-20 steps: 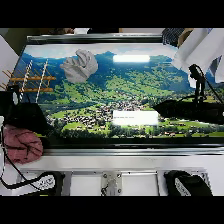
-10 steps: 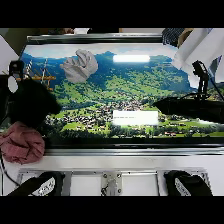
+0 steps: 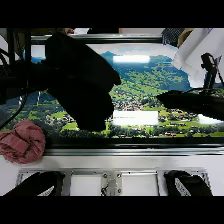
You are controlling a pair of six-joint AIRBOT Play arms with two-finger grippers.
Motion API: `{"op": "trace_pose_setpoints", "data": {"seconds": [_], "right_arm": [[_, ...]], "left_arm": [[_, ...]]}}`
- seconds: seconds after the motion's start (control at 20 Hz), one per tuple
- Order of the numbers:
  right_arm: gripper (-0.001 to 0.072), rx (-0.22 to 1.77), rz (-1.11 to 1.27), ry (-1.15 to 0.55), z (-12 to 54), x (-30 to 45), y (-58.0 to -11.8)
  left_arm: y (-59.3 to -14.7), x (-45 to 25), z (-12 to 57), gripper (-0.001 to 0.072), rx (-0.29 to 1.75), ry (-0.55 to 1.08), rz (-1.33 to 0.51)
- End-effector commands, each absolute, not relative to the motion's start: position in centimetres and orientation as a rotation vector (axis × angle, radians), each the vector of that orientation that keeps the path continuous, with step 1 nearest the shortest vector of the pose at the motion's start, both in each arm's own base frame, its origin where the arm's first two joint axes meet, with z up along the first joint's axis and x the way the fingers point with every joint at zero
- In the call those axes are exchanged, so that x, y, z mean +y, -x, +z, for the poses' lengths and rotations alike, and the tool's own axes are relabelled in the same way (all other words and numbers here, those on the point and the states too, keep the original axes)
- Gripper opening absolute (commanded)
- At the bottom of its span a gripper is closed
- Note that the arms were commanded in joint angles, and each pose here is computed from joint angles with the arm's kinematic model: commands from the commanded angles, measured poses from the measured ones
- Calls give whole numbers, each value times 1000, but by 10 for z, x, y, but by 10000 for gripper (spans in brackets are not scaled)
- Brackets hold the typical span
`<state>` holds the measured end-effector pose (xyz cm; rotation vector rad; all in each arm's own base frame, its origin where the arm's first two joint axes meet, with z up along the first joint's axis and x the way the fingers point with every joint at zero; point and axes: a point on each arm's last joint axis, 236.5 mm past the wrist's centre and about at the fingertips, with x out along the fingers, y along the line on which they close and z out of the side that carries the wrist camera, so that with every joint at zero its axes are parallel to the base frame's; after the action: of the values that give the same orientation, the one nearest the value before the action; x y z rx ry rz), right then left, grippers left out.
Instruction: Fold the clothes and pants, and hang the long-sleeved shirts on hangers.
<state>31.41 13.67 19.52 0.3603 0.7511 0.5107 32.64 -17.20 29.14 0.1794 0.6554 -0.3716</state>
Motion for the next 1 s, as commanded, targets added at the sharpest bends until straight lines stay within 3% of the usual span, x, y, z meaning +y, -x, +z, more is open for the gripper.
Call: {"op": "trace_pose_setpoints", "data": {"seconds": [0.0, 0.2, 0.35, 0.4, 0.45, 0.55, 0.6, 0.65, 0.7, 0.75, 0.85, 0.95], "right_arm": [[16, 662, 446, -358, 219, 116, -329], [17, 569, 280, -363, 239, 58, -348], [17, 562, 207, -386, 237, 31, -353], [17, 563, 196, -390, 235, 27, -354], [20, 570, 191, -394, 233, 25, -356], [32, 587, 190, -400, 226, 24, -360], [180, 601, 189, -403, 222, 24, -362], [458, 613, 187, -406, 217, 23, -365], [666, 636, 184, -387, 210, 21, -366], [640, 673, 180, -360, 198, 18, -367], [505, 786, 150, -317, 166, 8, -364], [502, 911, 115, -293, 124, -3, -361]], "left_arm": [[-331, -214, 303, 14, 630, -200, -451], [-371, -262, 239, 15, 751, -232, -492], [-376, -326, 166, 26, 898, -221, -666], [-379, -344, 145, 239, 928, -210, -714], [-387, -355, 124, 677, 952, -198, -723], [-409, -349, 96, 694, 991, -167, -672], [-421, -334, 89, 694, 1015, -135, -627], [-434, -311, 84, 694, 1045, -97, -568], [-446, -284, 79, 694, 1075, -66, -511], [-454, -258, 73, 695, 1102, -31, -459], [-459, -198, 48, 695, 1177, 39, -335], [-445, -154, 9, 694, 1289, 146, -252]]}}
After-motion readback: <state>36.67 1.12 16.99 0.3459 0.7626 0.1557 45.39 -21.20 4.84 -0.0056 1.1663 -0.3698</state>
